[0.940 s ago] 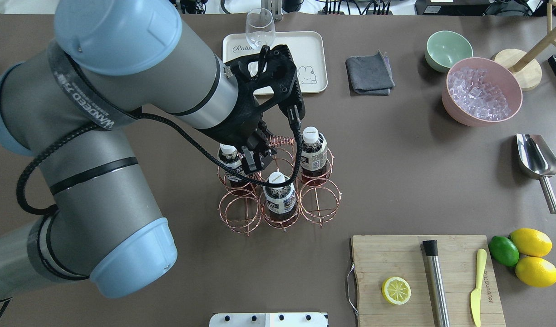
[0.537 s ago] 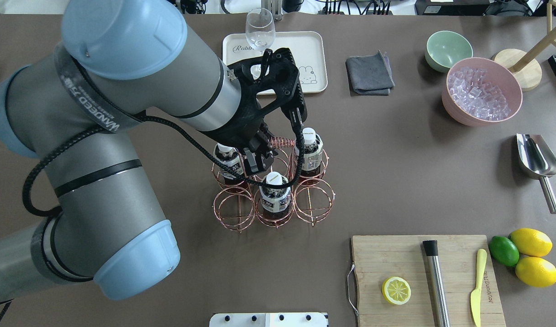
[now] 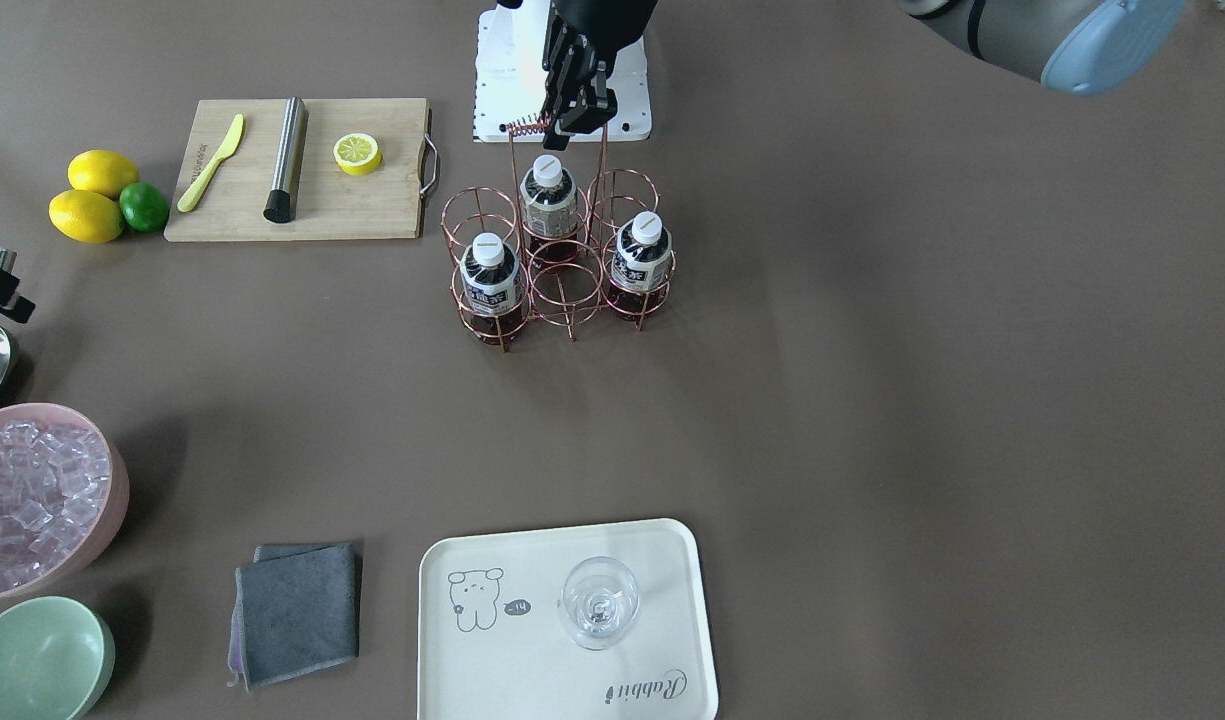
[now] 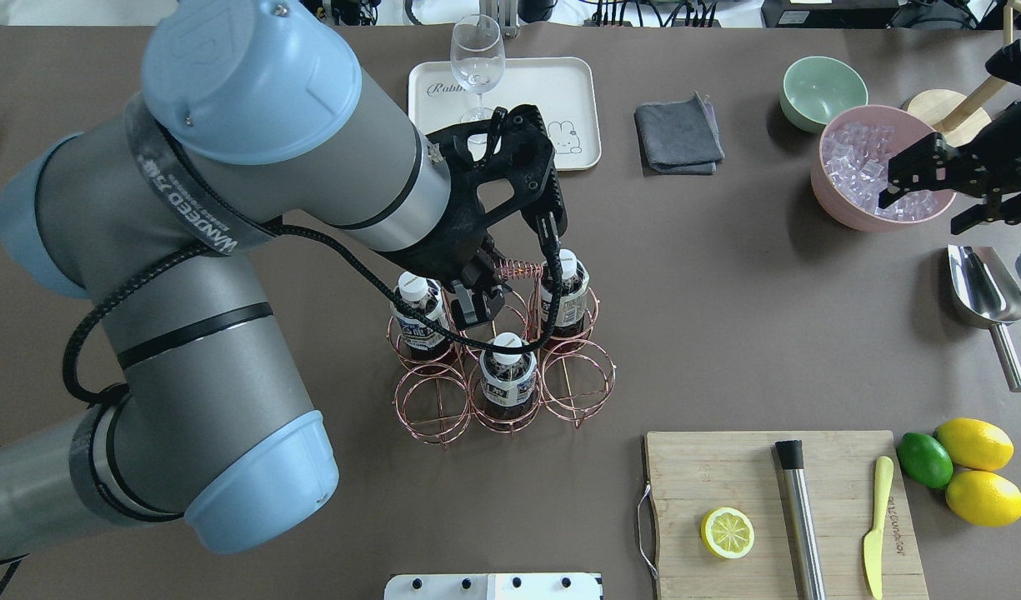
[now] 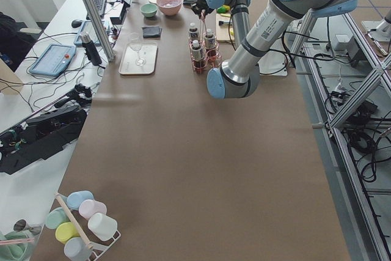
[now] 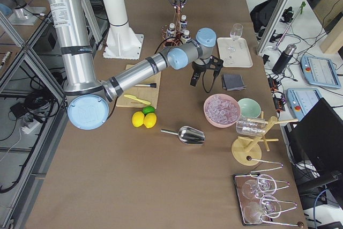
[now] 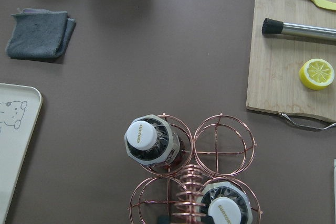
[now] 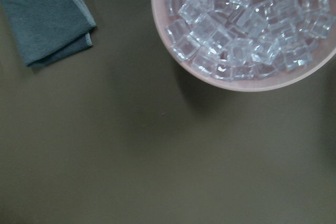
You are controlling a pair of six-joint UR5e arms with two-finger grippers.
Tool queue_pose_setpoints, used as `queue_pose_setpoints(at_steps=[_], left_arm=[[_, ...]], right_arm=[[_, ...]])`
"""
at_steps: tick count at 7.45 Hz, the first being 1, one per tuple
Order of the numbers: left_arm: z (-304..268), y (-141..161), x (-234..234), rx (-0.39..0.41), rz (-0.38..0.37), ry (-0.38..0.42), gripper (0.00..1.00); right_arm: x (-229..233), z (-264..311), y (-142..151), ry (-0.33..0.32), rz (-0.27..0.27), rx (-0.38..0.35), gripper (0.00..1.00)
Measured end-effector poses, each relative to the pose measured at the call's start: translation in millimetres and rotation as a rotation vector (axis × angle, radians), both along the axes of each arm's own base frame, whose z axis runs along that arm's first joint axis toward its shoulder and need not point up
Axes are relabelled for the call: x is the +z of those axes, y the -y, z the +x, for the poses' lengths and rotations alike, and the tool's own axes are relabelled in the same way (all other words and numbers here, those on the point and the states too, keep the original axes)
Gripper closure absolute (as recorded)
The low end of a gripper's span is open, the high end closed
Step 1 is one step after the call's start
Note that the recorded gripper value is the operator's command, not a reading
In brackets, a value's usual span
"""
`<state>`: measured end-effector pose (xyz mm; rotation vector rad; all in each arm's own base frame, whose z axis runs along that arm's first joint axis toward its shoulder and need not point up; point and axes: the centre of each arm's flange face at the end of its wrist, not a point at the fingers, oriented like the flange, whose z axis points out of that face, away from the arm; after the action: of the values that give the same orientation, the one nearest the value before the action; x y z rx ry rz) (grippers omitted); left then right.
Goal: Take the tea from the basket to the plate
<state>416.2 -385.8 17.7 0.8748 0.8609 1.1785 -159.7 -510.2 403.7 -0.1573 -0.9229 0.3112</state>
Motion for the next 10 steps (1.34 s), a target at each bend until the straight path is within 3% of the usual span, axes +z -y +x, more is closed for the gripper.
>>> queue_pose_setpoints(at_steps=[2,3,5,7,10], left_arm=[[0,0,1,0.000,-0.002,0.002,1.00],[0,0,2,-0.001,-0.003,0.002,1.00],[0,0,2,-0.001,-0.004,0.002,1.00],[0,0,2,-0.001,-0.004,0.002,1.00],[1,0,3,-0.002,-0.007,0.004,1.00]], right_arm=[[-47,-28,2,0.107,-0.092,-0.002,0.02],[-73,-52,5,0.143,-0.102,-0.035,0.02],[-133,-119,3,0.176,-0.208,-0.044,0.02],[-189,-179,-9,0.180,-0.295,-0.050,0.02],[-246,-229,-23,0.087,-0.351,-0.034,0.09]])
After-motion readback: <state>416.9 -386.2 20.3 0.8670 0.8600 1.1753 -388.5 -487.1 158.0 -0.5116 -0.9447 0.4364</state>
